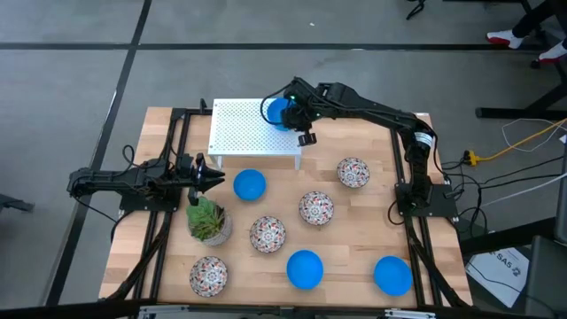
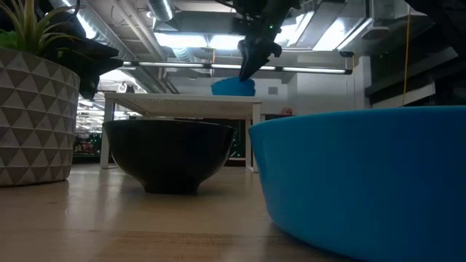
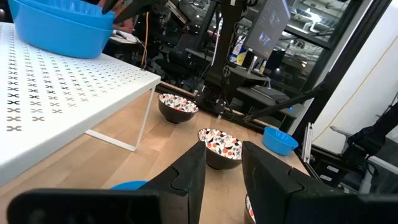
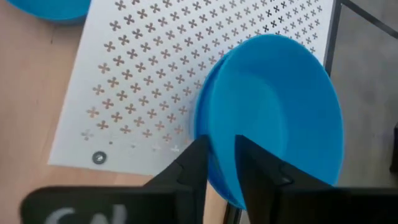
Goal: Pick & Place Mini bowls
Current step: Stack the blue bowl on the blue bowl on the shelf
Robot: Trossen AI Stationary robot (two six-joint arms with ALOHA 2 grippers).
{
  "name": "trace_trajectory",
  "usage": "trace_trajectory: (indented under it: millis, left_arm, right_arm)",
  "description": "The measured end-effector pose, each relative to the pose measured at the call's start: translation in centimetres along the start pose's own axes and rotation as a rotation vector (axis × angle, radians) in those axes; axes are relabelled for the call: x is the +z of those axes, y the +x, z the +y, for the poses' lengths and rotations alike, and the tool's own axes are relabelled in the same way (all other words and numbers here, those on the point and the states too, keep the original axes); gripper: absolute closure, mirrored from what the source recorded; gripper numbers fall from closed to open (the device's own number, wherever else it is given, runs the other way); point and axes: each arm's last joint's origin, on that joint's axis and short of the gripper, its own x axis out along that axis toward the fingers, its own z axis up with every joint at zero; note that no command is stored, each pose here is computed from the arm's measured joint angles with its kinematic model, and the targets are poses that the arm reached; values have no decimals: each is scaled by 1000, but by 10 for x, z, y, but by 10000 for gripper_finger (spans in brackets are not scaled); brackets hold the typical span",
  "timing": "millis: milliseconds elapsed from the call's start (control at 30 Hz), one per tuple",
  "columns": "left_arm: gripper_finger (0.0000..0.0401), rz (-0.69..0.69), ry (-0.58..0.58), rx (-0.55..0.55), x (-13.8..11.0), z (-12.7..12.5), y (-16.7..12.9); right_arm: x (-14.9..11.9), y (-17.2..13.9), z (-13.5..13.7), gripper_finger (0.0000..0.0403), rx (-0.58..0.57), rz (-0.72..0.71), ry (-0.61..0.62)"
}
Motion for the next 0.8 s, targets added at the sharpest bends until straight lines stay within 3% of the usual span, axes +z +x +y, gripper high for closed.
trace_trajectory:
  millis: [367, 567, 800]
  left_arm:
    - [301, 0, 0, 0, 0, 0, 0]
    - [301, 0, 0, 0, 0, 0, 0]
    - [301, 0, 0, 0, 0, 0, 0]
  right_arm:
    - [-2, -6, 1, 285, 10, 8, -5]
    - [7, -39, -8, 285, 34, -94, 22]
    - [13, -79, -14, 285, 79, -218, 149]
